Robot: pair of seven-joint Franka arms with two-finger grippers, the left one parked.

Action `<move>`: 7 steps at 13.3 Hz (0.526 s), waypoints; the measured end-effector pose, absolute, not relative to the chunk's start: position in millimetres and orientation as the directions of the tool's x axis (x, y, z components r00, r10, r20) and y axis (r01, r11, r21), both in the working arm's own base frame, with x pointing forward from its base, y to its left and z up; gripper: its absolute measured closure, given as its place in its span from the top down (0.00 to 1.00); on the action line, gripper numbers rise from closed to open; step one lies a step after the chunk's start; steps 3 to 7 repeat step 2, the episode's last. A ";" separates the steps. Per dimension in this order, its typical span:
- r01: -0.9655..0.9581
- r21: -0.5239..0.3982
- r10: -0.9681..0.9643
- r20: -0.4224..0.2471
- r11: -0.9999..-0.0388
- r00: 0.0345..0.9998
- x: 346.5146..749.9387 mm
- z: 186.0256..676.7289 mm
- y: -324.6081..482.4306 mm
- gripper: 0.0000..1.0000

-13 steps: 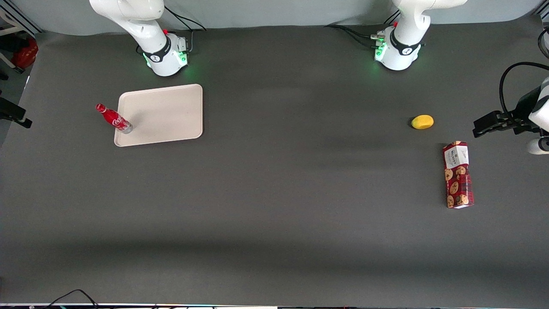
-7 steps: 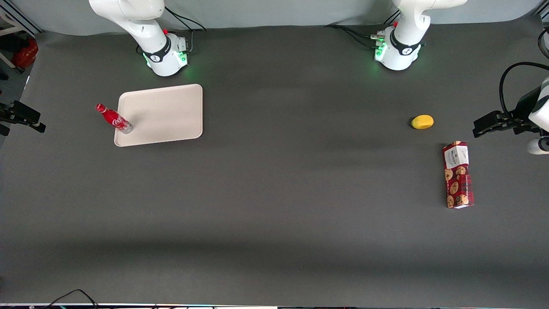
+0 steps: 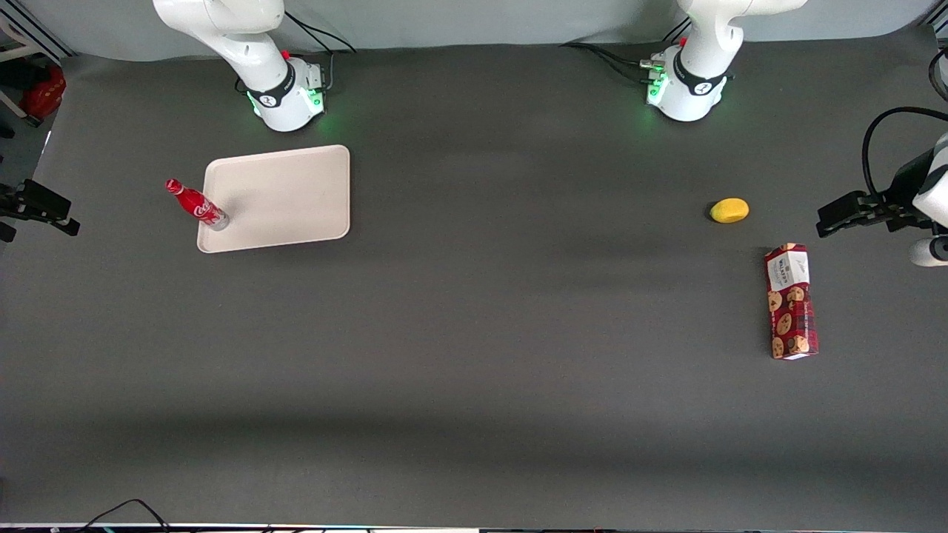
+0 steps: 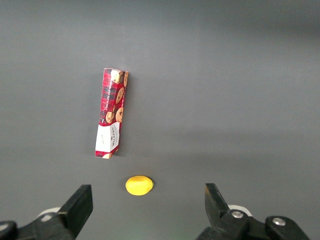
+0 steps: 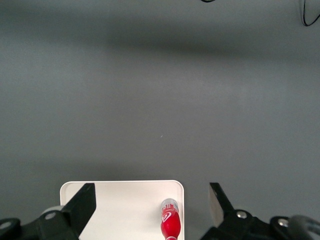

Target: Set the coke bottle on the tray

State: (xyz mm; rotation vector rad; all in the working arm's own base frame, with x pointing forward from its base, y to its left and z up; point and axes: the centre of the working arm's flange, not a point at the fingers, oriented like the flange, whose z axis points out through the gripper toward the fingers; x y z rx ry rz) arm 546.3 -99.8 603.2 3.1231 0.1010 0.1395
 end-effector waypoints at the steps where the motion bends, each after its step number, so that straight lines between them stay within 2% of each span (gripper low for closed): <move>1: 0.065 0.017 0.066 0.086 -0.998 0.994 549.1 601.6 -99.5 1.00; 7: 0.065 0.017 0.067 0.084 -0.998 0.994 551.1 600.8 -99.2 1.00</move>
